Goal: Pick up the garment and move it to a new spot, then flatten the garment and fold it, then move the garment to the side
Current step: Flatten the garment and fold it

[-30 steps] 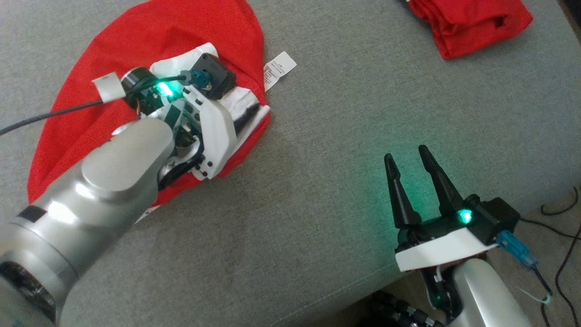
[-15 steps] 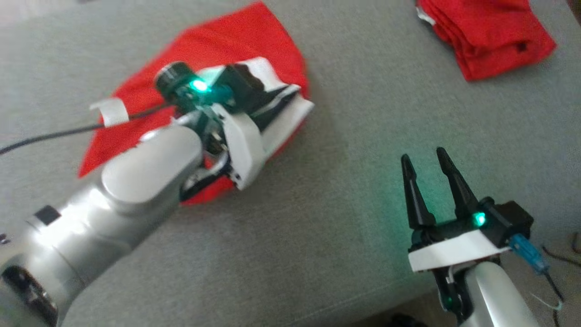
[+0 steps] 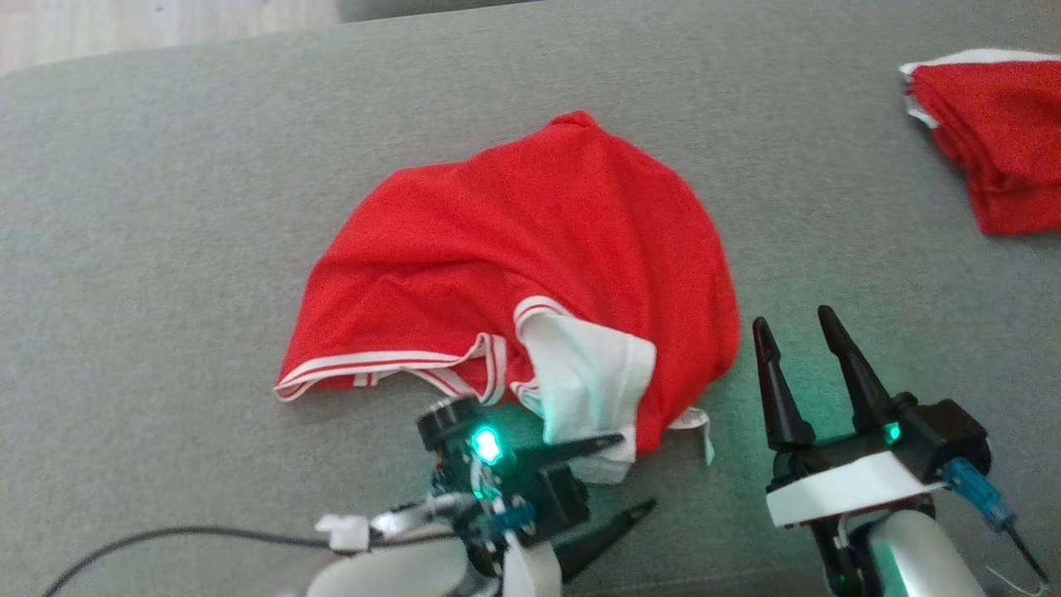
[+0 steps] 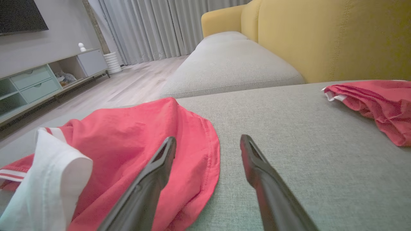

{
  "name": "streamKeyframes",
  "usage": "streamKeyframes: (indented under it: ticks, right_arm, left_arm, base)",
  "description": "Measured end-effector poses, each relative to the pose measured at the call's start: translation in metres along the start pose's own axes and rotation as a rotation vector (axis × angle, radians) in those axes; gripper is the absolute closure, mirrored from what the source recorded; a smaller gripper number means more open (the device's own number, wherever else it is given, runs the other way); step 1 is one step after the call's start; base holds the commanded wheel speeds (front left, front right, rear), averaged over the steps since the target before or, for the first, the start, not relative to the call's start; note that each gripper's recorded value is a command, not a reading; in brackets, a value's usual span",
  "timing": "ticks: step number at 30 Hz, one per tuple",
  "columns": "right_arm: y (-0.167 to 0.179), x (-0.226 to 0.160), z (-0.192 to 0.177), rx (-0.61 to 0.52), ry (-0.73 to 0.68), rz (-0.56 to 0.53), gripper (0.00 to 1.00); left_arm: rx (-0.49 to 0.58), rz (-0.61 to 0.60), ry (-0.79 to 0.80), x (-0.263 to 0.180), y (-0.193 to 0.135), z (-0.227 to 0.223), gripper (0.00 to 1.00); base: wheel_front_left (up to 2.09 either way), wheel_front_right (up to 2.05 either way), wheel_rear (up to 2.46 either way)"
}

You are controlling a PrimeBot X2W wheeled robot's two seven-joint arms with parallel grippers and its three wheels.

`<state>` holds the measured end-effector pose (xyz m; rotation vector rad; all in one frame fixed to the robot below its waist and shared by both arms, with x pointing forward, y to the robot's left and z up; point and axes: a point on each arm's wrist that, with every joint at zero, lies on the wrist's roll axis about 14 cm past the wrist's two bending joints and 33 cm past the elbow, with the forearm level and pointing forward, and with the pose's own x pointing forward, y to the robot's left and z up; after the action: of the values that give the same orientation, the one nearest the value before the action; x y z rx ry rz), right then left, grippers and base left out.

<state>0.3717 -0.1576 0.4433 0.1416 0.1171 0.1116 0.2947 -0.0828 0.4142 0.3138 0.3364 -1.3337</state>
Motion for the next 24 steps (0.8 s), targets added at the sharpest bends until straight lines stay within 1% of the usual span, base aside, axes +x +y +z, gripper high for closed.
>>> streamKeyframes:
  ticks: [5, 12, 15, 18, 24]
  right_arm:
    - [0.006, 0.004, -0.001, -0.01, 0.003, 0.031, 0.0]
    - [0.008, -0.006, -0.004, -0.017, 0.015, 0.04, 0.0]
    - [0.006, -0.01, -0.005, -0.022, 0.019, 0.037, 0.0]
    - [0.005, -0.011, -0.004, -0.024, 0.018, 0.035, 0.0]
    - [0.004, -0.012, -0.007, -0.023, 0.027, 0.031, 0.0]
  left_arm:
    - [-0.011, 0.039, 0.0, -0.002, -0.008, -0.005, 0.0]
    - [0.062, 0.122, 0.003, -0.007, -0.002, -0.005, 0.0]
    - [0.087, 0.164, -0.004, -0.007, 0.003, -0.003, 0.0]
    - [0.112, 0.199, 0.022, -0.007, 0.01, -0.01, 0.0]
    - [0.111, 0.276, 0.099, -0.012, 0.033, -0.033, 0.0]
  base:
    - [0.0, 0.0, 0.0]
    - [0.0, 0.0, 0.0]
    - [0.0, 0.0, 0.0]
    - [0.0, 0.0, 0.0]
    - [0.0, 0.0, 0.0]
